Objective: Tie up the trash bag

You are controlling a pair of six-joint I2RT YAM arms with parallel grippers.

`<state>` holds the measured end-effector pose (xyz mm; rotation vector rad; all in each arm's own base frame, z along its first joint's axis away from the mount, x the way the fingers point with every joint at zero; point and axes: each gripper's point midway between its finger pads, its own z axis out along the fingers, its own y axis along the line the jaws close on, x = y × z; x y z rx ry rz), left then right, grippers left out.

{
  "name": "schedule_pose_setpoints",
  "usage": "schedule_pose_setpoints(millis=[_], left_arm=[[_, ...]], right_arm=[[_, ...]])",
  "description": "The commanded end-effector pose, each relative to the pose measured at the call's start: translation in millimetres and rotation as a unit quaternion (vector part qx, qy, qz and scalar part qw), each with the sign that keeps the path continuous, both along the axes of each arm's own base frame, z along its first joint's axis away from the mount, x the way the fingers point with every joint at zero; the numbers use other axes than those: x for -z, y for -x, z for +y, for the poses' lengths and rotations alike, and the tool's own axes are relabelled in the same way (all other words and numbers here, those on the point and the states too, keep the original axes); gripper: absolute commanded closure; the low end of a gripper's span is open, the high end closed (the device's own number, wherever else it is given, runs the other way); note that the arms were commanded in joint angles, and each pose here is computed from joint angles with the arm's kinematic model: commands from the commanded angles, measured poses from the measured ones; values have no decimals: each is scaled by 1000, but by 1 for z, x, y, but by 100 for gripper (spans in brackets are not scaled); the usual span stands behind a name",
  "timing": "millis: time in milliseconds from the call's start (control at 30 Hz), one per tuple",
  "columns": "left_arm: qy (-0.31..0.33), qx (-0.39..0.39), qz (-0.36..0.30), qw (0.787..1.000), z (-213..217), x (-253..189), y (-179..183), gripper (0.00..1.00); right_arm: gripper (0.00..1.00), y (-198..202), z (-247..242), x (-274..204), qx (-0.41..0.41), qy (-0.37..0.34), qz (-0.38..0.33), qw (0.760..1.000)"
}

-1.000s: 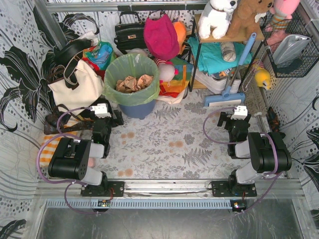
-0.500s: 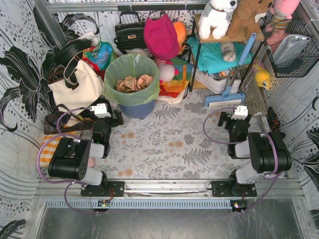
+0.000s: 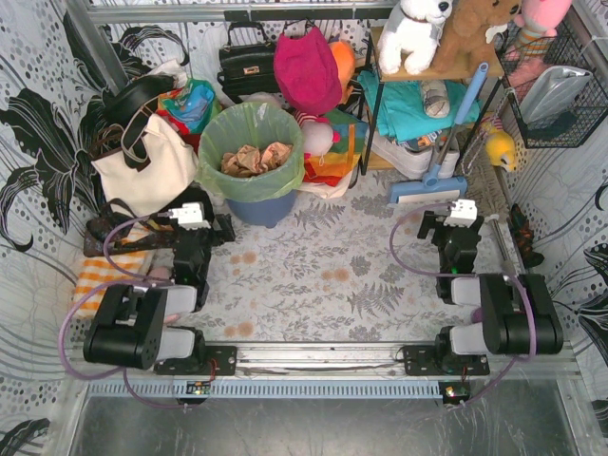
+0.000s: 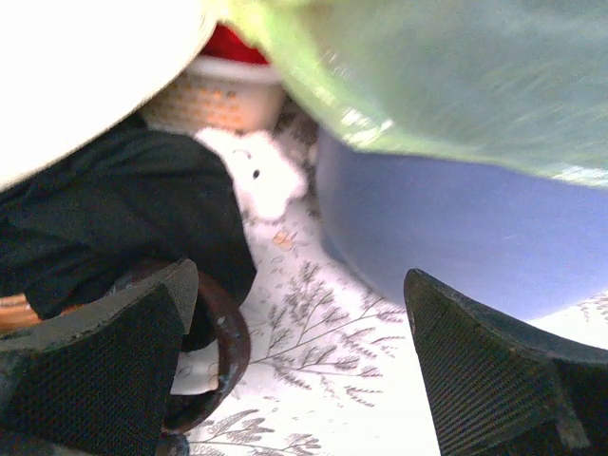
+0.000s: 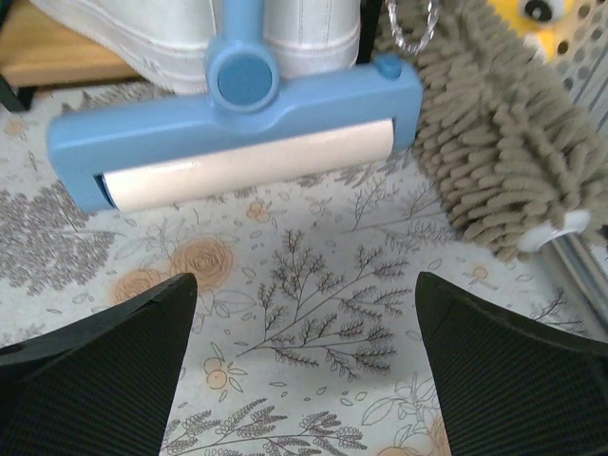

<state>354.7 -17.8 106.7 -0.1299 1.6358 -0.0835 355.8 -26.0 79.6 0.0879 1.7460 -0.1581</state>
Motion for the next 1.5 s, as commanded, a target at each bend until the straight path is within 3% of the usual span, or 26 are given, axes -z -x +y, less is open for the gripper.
schedule_pose_setpoints(millis=[0, 133, 267, 400, 633, 800, 1067, 1467], left_arm=[[-14, 2, -29, 999, -7, -27, 3, 2], [7, 11, -17, 1000, -17, -32, 15, 2], [31, -42, -1, 999, -8, -46, 29, 2], [60, -46, 31, 997, -9, -59, 42, 2], [117, -76, 25, 990, 0, -110, 65, 2], [141, -111, 50, 983, 8, -136, 73, 2], [93, -106, 123, 982, 6, -137, 72, 2], [95, -70, 100, 988, -3, -139, 74, 2]], right_arm=[[3, 0, 3, -23, -2, -4, -7, 1000], [3, 5, 4, -36, 5, -27, 7, 1000], [3, 9, 9, -52, 10, -68, 25, 997], [3, 11, 26, -74, -17, -116, 50, 992], [3, 19, 56, -101, -44, -216, 113, 969], [3, 26, 58, -111, 1, -278, 165, 946], [4, 17, 96, -142, -68, -361, 176, 913], [15, 3, 172, -186, -110, -399, 172, 894]])
